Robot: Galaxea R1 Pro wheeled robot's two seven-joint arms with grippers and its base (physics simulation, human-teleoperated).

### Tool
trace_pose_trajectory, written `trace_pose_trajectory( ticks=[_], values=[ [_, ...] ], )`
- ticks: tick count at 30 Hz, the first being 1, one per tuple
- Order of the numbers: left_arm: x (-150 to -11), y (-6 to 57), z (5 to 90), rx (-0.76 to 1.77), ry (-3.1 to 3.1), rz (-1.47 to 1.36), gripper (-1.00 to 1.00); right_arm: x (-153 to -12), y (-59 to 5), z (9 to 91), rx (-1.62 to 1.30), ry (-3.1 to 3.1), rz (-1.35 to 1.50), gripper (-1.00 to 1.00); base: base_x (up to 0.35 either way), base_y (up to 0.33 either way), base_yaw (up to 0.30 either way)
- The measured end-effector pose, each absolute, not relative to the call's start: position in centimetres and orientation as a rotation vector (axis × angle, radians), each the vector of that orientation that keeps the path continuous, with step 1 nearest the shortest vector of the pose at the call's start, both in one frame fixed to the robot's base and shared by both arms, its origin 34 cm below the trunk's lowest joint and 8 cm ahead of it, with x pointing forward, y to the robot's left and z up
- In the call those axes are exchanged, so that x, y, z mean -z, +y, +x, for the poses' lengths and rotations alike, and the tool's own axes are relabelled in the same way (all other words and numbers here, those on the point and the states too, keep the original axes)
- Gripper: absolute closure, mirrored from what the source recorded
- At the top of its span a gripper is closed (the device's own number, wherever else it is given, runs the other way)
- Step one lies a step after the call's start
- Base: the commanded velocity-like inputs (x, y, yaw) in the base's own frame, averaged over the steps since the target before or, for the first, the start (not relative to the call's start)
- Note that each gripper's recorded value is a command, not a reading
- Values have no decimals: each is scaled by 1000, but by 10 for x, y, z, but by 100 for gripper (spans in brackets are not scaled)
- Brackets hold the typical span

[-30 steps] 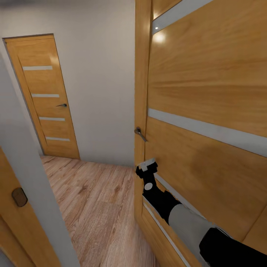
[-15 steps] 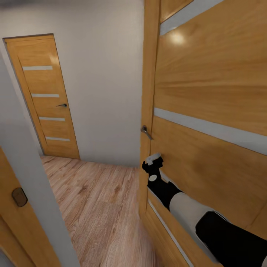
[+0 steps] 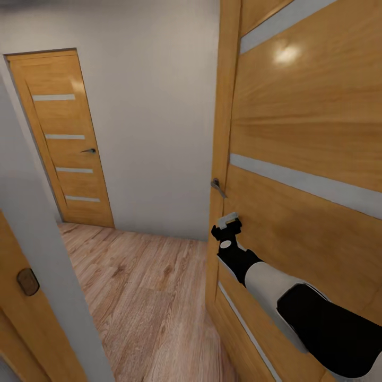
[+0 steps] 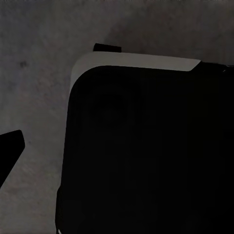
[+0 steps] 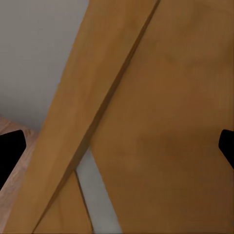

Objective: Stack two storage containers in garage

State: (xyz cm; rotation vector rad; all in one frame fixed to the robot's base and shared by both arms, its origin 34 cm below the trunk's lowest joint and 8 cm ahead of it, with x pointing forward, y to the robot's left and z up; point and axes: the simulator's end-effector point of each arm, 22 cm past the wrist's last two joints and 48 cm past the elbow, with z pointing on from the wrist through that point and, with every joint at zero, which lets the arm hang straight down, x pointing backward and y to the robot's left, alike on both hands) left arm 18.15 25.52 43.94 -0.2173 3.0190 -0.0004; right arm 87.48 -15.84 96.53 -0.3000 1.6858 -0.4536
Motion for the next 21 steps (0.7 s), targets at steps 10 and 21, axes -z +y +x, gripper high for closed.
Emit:
trace_pose_trajectory(
  ticks=[10,21],
  values=[
    [-439,255,181,2,3020,-216,-100,-962,-162,875,445,1703,-279,-100,68,0,0],
    [-439,255,181,2,3021,-216,-100,-963,-162,875,438,1695,-274,-100,22,-43,0]
  ],
)
